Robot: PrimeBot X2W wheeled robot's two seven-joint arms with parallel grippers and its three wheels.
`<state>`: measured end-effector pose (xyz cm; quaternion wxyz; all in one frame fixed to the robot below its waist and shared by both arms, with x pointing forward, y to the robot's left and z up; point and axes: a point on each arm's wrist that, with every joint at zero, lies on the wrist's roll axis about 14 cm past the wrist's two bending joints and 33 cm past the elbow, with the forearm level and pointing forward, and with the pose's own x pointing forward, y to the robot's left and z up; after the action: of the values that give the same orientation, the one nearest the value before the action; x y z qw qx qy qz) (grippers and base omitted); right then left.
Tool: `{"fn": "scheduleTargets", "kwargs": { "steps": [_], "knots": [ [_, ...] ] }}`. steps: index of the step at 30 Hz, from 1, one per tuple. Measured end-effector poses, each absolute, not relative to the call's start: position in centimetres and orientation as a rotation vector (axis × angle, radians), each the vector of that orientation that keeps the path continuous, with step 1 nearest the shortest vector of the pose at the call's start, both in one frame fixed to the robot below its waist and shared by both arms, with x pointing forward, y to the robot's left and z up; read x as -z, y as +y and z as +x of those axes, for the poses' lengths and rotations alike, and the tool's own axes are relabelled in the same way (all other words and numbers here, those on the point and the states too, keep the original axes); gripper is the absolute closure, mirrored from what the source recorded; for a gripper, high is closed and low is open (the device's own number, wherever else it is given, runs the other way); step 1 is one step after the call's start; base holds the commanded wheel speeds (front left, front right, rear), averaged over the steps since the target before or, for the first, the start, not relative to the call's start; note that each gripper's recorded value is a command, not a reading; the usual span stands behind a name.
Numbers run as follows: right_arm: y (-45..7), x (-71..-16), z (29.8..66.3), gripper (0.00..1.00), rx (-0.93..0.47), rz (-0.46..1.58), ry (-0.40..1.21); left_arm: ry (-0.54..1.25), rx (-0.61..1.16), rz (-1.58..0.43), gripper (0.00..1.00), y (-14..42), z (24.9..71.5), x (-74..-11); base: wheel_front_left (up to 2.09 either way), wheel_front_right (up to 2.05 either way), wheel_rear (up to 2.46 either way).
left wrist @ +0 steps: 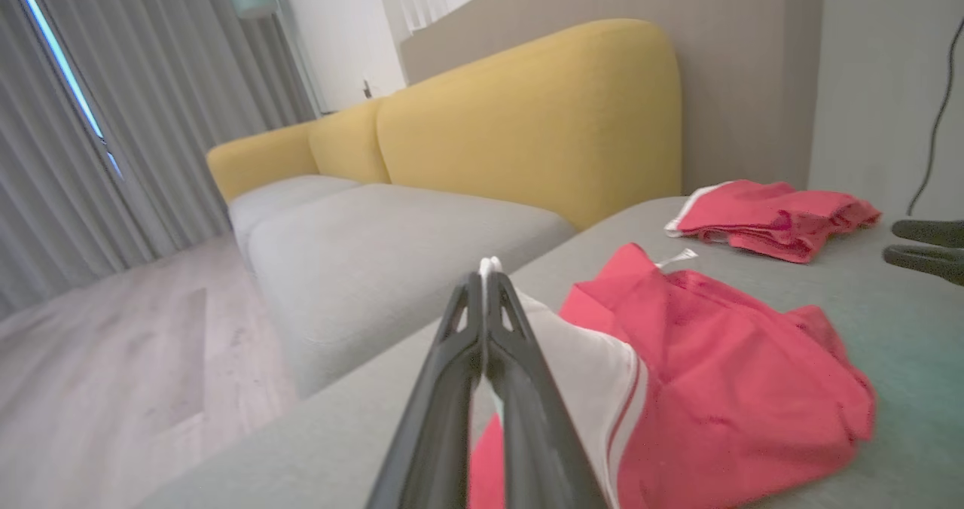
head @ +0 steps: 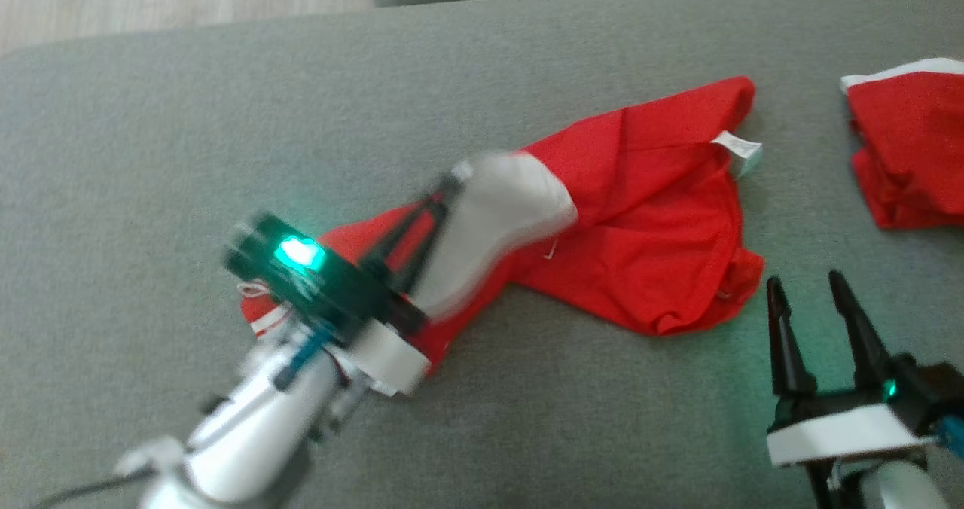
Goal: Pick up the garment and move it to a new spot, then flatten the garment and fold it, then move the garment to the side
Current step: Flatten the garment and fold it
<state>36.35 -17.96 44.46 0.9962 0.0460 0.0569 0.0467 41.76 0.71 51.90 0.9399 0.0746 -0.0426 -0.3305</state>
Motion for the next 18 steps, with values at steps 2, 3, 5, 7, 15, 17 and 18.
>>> {"fn": "scheduleTargets", "kwargs": {
  "steps": [2,3,5,7,15,17,18],
  "knots": [
    [-17.8,-44.3,37.2,0.0,-0.11,0.089,0.116,-0.123,0.626,0.189,1.0,2.7,43.1,-53.5,0.0,0.0,0.0],
    [-17.9,-44.4,37.7,0.0,-0.118,0.085,0.113,-0.141,0.597,0.202,1.0,3.6,43.9,-54.3,0.0,0.0,0.0],
    [-18.1,-44.4,39.1,0.0,-0.125,0.086,0.106,-0.179,0.544,0.226,1.0,5.4,45.5,-55.9,0.0,0.0,0.0],
    [-18.5,-44.5,40.5,0.0,-0.132,0.08,0.101,-0.215,0.5,0.251,1.0,6.8,46.8,-57.3,0.0,0.0,0.0],
    [-18.5,-42.3,44.2,0.0,-0.17,0.076,0.164,-0.234,0.354,0.358,1.0,12.0,50.2,-58.3,0.0,0.0,0.0],
    [-18.2,-41.9,44.9,0.0,-0.18,0.086,0.177,-0.227,0.331,0.366,1.0,12.9,50.7,-58.0,0.0,0.0,0.0],
    [-18.1,-41.7,45.3,0.0,-0.184,0.092,0.186,-0.224,0.326,0.37,1.0,13.1,50.9,-57.9,0.0,0.0,0.0]
  ]
}}
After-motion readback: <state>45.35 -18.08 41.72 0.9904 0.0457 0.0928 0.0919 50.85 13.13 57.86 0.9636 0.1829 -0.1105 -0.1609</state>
